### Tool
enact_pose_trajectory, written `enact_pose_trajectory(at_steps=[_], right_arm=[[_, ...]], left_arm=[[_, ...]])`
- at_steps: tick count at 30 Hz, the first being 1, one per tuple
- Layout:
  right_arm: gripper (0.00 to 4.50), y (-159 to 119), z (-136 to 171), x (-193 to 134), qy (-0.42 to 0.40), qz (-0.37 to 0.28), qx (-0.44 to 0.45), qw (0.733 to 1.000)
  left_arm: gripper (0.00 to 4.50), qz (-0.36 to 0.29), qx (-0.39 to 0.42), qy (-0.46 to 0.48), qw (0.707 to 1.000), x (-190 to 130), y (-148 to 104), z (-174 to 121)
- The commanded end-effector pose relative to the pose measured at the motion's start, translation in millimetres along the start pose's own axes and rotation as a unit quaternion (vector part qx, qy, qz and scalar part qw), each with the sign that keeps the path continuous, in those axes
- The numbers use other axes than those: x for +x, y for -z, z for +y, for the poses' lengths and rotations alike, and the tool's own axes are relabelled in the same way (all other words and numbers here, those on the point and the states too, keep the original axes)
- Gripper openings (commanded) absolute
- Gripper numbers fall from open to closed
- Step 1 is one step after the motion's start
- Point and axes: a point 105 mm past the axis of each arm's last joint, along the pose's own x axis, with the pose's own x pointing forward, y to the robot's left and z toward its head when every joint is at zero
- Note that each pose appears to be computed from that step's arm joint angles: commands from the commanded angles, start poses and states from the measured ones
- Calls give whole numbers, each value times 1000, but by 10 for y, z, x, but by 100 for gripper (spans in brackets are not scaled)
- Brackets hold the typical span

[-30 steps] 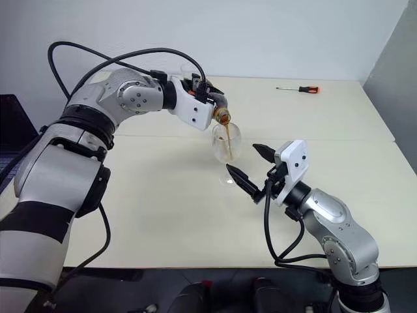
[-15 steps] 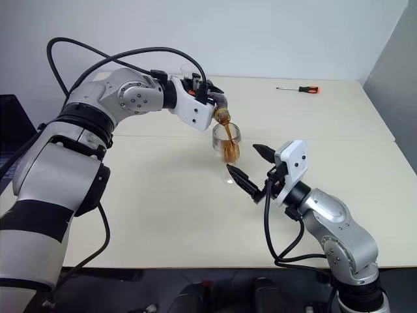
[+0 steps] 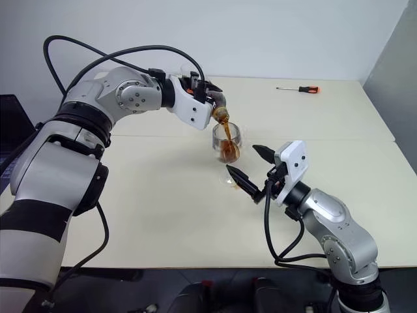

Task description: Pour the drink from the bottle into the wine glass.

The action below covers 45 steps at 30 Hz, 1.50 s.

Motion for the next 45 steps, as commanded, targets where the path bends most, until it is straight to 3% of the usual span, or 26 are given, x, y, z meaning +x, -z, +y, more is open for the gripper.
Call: enact_pose_trajectory(at_steps=[1, 45], right_arm=[[450, -110, 26, 1, -6, -21, -14, 1000], [450, -94, 38, 0, -10, -18, -16, 1000]], left_arm=[[142, 4, 20, -35, 999, -94, 10, 273], [142, 1, 24, -36, 999, -98, 0, 281]])
